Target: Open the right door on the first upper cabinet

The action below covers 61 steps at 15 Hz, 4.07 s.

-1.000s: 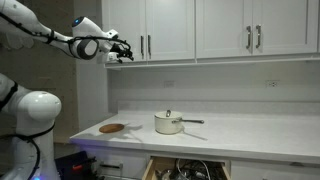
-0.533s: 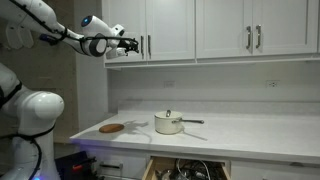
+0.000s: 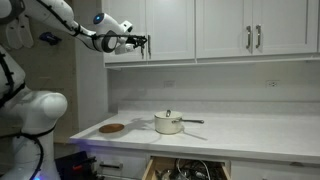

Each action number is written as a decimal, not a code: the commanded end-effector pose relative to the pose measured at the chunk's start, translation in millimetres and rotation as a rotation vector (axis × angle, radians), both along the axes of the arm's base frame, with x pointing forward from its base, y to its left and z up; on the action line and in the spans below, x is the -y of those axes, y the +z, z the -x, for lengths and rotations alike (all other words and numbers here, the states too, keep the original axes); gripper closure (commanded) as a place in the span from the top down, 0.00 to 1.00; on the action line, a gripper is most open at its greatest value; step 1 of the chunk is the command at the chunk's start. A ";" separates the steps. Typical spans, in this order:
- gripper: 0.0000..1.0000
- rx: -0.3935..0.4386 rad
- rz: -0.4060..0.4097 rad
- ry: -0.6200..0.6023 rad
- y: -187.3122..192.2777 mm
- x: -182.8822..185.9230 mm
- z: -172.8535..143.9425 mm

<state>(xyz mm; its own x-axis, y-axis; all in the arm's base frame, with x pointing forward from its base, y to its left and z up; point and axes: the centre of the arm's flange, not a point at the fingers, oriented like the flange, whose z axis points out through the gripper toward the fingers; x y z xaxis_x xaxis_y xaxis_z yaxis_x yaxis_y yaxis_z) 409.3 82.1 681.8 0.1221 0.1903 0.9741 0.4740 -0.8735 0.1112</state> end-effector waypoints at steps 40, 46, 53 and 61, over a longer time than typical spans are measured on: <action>0.12 0.083 0.000 -0.040 59.3 -42.9 -151.2; 0.06 0.081 -0.013 -0.066 57.6 -33.1 -150.2; 0.06 0.068 -0.033 -0.125 56.7 -18.7 -146.5; 0.06 0.021 -0.081 -0.254 51.3 5.1 -147.2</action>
